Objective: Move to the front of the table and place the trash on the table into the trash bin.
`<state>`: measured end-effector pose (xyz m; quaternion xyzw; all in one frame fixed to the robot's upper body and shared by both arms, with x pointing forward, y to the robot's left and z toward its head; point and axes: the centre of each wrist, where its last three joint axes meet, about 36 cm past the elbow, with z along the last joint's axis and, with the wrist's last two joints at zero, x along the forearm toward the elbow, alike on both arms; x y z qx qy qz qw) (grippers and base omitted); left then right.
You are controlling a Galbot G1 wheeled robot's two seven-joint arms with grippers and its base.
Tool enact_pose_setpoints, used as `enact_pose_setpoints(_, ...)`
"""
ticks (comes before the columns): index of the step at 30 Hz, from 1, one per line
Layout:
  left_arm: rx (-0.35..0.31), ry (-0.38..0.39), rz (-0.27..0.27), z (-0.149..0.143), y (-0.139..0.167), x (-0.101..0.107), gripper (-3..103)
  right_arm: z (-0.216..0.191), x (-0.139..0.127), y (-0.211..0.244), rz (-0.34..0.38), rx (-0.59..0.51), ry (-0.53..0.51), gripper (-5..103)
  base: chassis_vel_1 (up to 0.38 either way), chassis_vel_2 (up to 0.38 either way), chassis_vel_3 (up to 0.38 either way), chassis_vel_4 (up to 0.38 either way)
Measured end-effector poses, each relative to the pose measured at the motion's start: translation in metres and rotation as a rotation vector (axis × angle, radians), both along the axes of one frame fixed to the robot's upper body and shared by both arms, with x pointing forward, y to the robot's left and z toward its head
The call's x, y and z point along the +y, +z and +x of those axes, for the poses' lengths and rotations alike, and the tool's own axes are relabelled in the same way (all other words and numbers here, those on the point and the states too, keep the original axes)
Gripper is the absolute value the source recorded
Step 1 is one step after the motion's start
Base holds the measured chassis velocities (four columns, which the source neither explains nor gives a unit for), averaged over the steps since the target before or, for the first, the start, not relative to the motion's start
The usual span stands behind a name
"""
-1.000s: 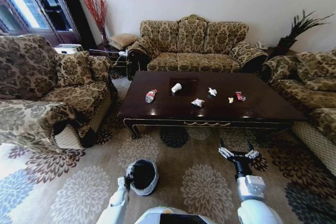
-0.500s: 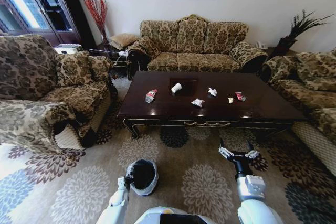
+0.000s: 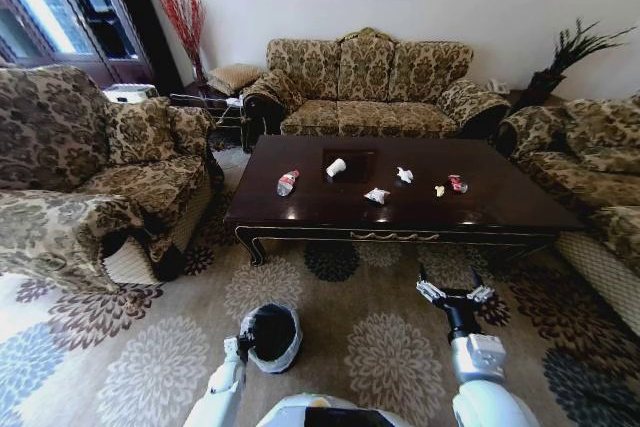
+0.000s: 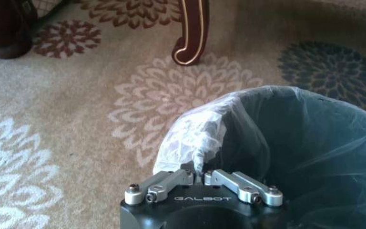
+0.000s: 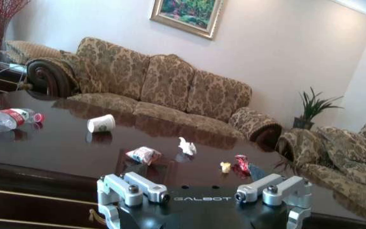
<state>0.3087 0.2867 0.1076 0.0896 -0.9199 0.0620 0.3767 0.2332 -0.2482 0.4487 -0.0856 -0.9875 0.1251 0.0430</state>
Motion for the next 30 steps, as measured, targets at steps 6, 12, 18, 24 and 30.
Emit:
enact_pose_setpoints(6,0.0,0.0,0.0,0.0,0.0,0.0,3,0.0,0.0,0.0,0.0,0.0,0.0,100,0.0,0.0,0.0,0.0)
enact_pose_setpoints(12,0.0,0.0,0.0,0.0,0.0,0.0,3,0.0,0.0,0.0,0.0,0.0,0.0,100,0.0,0.0,0.0,0.0)
enact_pose_setpoints(18,0.0,0.0,0.0,0.0,0.0,0.0,3,0.0,0.0,-0.0001,0.0,0.0,0.0,100,0.0,0.0,0.0,0.0)
enact_pose_setpoints(24,0.0,0.0,0.0,0.0,0.0001,0.0,3,0.0,0.0,-0.0001,0.0,0.0,0.0,100,0.0,0.0,0.0,0.0)
enact_pose_setpoints(30,0.0,0.0,0.0,0.0,0.0,0.0,3,0.0,0.0,-0.0001,0.0,0.0,0.0,100,0.0,0.0,0.0,0.0)
